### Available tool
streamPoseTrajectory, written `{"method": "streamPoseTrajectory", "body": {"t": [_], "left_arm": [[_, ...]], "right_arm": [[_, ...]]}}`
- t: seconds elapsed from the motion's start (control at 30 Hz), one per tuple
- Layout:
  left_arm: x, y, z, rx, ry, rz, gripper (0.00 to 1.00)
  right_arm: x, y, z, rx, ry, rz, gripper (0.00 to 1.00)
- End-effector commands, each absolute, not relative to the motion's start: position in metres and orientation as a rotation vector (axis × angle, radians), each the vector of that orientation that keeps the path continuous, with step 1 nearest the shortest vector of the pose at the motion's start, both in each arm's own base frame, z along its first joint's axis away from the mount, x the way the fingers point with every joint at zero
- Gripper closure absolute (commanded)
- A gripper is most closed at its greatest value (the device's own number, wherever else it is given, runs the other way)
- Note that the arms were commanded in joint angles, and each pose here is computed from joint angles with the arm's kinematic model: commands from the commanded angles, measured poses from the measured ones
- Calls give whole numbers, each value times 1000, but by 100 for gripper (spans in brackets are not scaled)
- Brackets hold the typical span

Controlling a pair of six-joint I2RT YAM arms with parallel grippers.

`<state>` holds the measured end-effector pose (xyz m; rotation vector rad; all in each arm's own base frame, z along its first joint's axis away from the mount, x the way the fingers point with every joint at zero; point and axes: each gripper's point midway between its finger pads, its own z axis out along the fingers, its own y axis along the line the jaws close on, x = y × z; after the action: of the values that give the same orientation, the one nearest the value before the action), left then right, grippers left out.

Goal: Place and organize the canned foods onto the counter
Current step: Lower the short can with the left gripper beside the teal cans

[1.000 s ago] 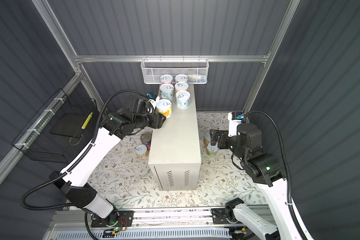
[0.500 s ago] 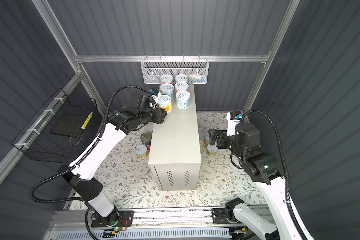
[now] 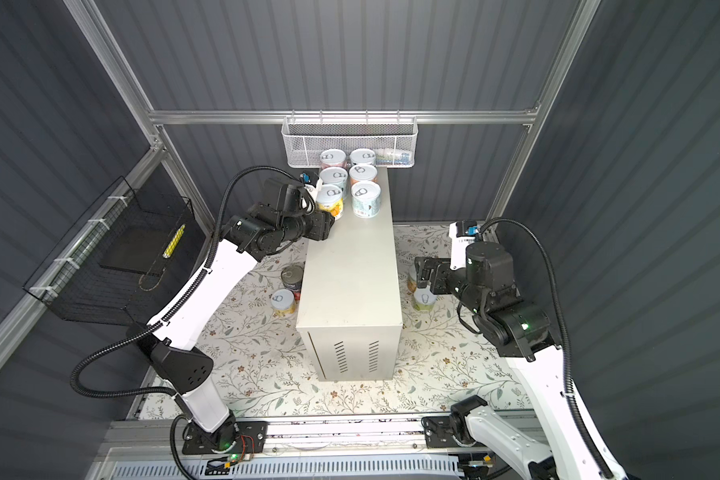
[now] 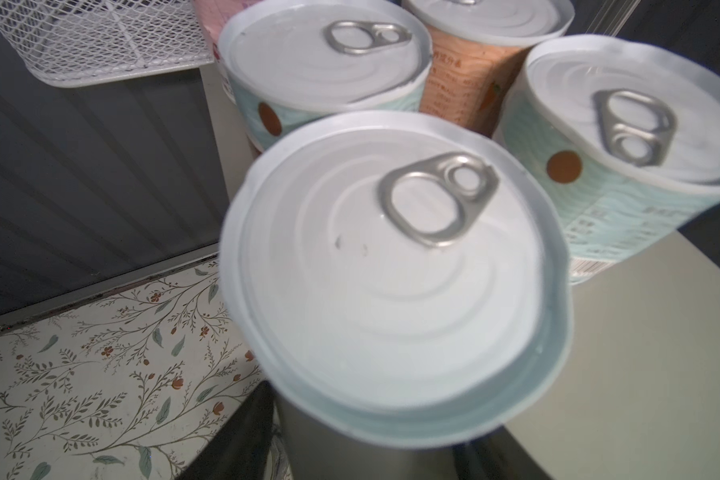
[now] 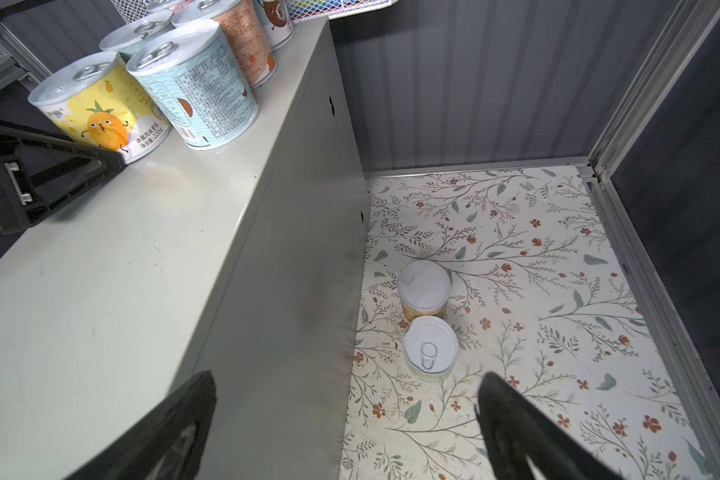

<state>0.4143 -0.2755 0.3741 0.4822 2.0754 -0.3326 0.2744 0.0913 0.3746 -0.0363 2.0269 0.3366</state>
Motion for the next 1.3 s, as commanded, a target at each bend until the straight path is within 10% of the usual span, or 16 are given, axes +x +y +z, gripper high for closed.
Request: {"method": "streamPoseTrajectory", "body": {"t": [0.0, 1.27], "left_arm": [[402, -311, 368, 619, 2056, -473, 34], [415, -305, 382, 600, 2005, -393, 25]], "right_arm": [[279, 93, 375, -49, 2018, 338, 1], [299, 76, 362, 26, 2057, 228, 1]]}}
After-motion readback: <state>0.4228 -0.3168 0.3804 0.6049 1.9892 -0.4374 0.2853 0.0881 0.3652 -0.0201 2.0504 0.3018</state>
